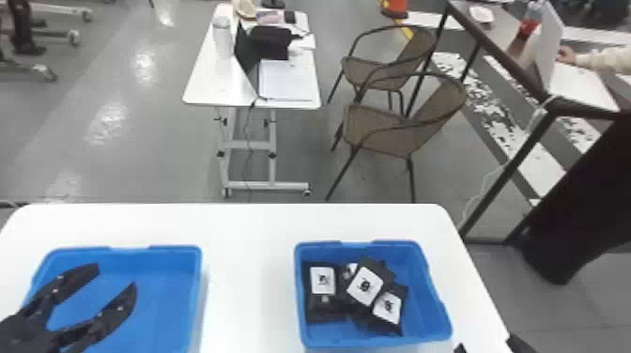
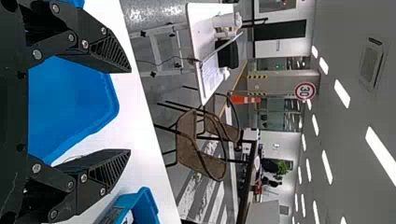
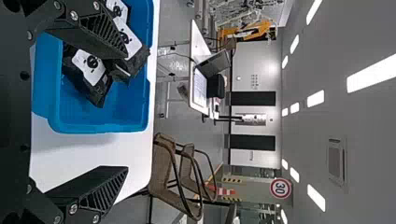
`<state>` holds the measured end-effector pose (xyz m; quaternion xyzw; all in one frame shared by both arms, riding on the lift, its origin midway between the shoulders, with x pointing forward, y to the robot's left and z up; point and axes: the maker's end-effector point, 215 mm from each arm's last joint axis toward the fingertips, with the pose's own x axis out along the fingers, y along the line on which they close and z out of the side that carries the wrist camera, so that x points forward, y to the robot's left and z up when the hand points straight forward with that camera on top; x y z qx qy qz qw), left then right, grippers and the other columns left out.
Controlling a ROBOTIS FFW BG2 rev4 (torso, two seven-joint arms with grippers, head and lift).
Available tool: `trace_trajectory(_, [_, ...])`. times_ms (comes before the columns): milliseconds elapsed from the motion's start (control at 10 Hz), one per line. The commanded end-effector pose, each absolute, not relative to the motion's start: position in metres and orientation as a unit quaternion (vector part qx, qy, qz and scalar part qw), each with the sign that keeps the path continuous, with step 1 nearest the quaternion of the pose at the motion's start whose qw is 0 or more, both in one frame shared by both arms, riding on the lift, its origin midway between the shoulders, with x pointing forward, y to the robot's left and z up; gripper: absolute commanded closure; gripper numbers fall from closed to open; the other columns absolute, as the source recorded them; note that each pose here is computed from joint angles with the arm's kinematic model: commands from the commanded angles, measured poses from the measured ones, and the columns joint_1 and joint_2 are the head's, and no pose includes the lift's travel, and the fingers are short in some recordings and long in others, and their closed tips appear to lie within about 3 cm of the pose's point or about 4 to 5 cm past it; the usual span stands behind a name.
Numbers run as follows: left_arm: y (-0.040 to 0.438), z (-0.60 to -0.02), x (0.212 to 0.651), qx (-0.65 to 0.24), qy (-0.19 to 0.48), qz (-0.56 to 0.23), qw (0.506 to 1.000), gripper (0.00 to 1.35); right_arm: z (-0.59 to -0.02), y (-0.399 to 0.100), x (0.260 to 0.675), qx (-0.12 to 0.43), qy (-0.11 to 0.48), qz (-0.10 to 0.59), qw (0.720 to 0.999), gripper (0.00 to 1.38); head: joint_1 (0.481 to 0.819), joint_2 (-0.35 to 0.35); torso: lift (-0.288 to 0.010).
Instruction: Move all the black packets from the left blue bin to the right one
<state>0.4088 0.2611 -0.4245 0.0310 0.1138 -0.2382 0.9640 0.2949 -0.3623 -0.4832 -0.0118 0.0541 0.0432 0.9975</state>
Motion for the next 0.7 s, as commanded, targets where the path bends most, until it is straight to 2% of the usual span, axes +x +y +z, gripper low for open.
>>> trace_trajectory(0, [0.26, -0.4262, 0.4088, 0.029, 0.117, -0.239, 0.963, 0.46, -0.484, -0.3621, 0.2949, -0.011, 0.054, 0.043, 0.998, 0.17, 0.695, -0.166, 0.0])
trace_trajectory(600, [0.2602, -0.4287, 0.4087, 0.025, 0.121, -0.24, 0.963, 0.46, -0.4862, -0.36, 0.2944, -0.008, 0.056, 0.044, 0.997, 0.17, 0.695, -0.164, 0.0])
